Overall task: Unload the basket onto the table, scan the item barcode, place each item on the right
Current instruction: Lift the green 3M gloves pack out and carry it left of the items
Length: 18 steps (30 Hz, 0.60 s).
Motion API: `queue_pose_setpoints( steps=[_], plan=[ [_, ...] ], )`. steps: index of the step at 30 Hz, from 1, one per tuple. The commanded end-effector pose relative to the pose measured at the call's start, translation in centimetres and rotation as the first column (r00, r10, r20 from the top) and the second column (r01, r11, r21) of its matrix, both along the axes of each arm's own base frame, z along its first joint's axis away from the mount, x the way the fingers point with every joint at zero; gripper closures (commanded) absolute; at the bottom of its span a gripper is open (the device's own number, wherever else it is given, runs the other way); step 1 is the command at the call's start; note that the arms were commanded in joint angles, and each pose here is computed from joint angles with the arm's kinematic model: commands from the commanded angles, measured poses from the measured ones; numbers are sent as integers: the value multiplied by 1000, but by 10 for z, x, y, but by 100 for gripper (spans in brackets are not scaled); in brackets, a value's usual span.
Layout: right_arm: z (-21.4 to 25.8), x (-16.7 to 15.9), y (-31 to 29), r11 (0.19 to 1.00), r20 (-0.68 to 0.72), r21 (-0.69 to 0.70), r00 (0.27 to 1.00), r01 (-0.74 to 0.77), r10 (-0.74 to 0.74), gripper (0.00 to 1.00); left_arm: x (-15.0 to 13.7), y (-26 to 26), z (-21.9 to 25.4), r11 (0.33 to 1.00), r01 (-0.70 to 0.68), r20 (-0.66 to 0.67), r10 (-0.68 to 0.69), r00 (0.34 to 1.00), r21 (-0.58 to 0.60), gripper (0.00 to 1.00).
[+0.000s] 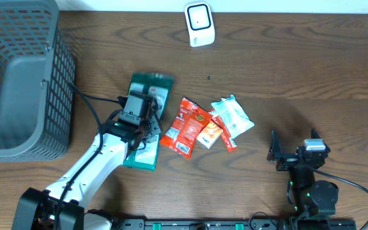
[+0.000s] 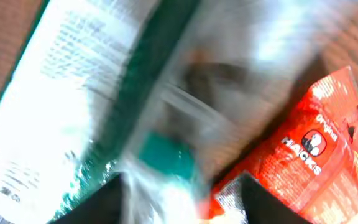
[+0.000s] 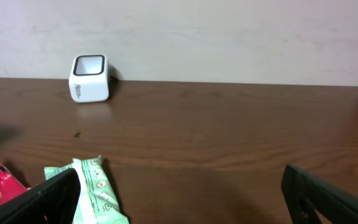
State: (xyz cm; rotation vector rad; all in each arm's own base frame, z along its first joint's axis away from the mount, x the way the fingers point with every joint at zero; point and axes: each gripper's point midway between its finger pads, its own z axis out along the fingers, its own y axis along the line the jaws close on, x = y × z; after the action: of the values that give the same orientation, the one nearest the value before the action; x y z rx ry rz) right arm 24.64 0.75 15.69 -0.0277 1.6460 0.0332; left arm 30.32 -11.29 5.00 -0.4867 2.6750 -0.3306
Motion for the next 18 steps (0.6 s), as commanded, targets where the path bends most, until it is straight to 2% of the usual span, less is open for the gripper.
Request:
queue_pose_setpoints(
  steps=[1,5,6,9,11,13,15,18],
  plan=[
    [-1,0,-2,1000,-3,-10,1000,6,-6,1,9,-2,15,1000,-4,47,4,999,-13,24],
    [-1,0,-2,1000,-2,-10,1000,6,-6,1,25,-7,57,998,52,162,-48,986,-21,22],
    [-1,0,-2,1000,-3,-10,1000,6,-6,1,26,-6,62,998,57,174,-53,983,-19,27],
    [-1,0,-2,1000,-3,-10,1000,6,-6,1,24,6,63,999,49,170,-51,984,17,49],
    [-1,0,-2,1000,-3,-10,1000,6,-6,1,17,23,54,996,24,122,-34,992,83,73],
    [-1,0,-2,1000,-3,-10,1000,6,-6,1,8,42,43,988,-3,68,-8,998,156,88],
    [-1,0,-2,1000,-3,-10,1000,6,-6,1,-3,66,31,970,-17,-2,18,1000,242,89],
    [-1,0,-2,1000,-3,-10,1000,6,-6,1,-16,86,16,956,-28,-85,55,995,291,88]
  ],
)
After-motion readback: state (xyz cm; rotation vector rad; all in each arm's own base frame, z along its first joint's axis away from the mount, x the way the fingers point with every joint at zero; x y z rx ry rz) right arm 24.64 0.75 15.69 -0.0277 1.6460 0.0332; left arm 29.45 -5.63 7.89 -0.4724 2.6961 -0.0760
